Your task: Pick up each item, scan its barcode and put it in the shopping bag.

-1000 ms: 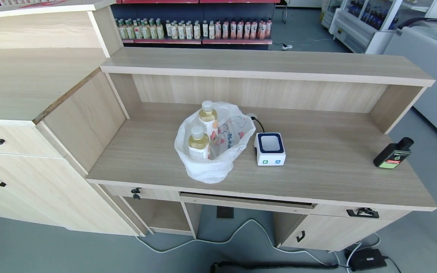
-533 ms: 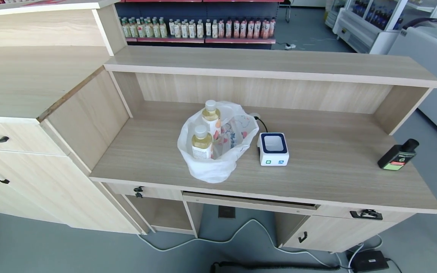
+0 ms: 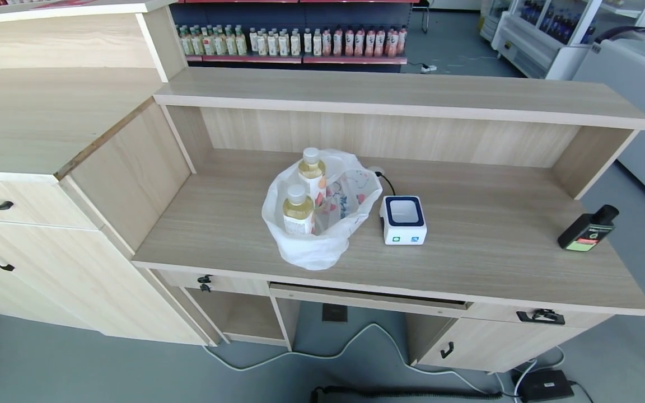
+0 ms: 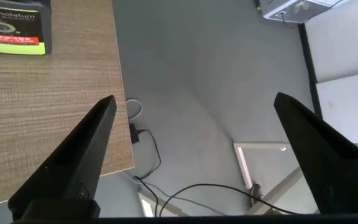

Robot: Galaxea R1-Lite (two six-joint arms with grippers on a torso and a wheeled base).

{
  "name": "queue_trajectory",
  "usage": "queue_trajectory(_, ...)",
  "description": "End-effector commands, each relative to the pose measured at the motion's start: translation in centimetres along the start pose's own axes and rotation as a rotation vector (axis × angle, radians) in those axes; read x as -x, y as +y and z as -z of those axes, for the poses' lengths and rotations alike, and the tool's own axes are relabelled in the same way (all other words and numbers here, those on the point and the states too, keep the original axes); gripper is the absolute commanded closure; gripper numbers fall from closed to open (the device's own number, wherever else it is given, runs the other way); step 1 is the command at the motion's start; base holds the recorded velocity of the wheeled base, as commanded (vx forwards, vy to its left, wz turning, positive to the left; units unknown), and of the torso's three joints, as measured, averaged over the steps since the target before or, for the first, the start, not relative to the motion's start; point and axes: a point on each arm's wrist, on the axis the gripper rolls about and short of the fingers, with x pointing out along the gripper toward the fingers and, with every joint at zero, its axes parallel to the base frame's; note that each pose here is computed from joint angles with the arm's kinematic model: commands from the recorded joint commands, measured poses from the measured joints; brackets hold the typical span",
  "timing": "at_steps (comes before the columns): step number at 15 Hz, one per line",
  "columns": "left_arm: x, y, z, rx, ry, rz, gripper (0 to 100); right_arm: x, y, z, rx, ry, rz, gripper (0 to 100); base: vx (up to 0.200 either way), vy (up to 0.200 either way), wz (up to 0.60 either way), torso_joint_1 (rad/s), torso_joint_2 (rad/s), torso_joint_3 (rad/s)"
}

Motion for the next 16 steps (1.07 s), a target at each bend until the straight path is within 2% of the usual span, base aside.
queue_trajectory(1, 0.0, 0.0, 0.0, 0.000, -0.001, 0.000, 0, -1.1, 1.3, 0.1, 0.005, 0.001, -0.034, 0, 0.000, 0.000, 0.00, 0.000, 0.00, 0.000)
queue_trajectory(9, 0.0, 0.0, 0.0, 0.000, -0.001, 0.000, 0, -3.6, 3.2, -1.9, 0.013, -0.072, -0.061, 0, 0.000, 0.000, 0.00, 0.000, 0.00, 0.000)
queue_trajectory(16, 0.0, 0.0, 0.0, 0.000, -0.001, 0.000, 0, -4.3, 4.9, -2.2, 0.024, -0.088, -0.094, 0, 0.000, 0.000, 0.00, 0.000, 0.00, 0.000)
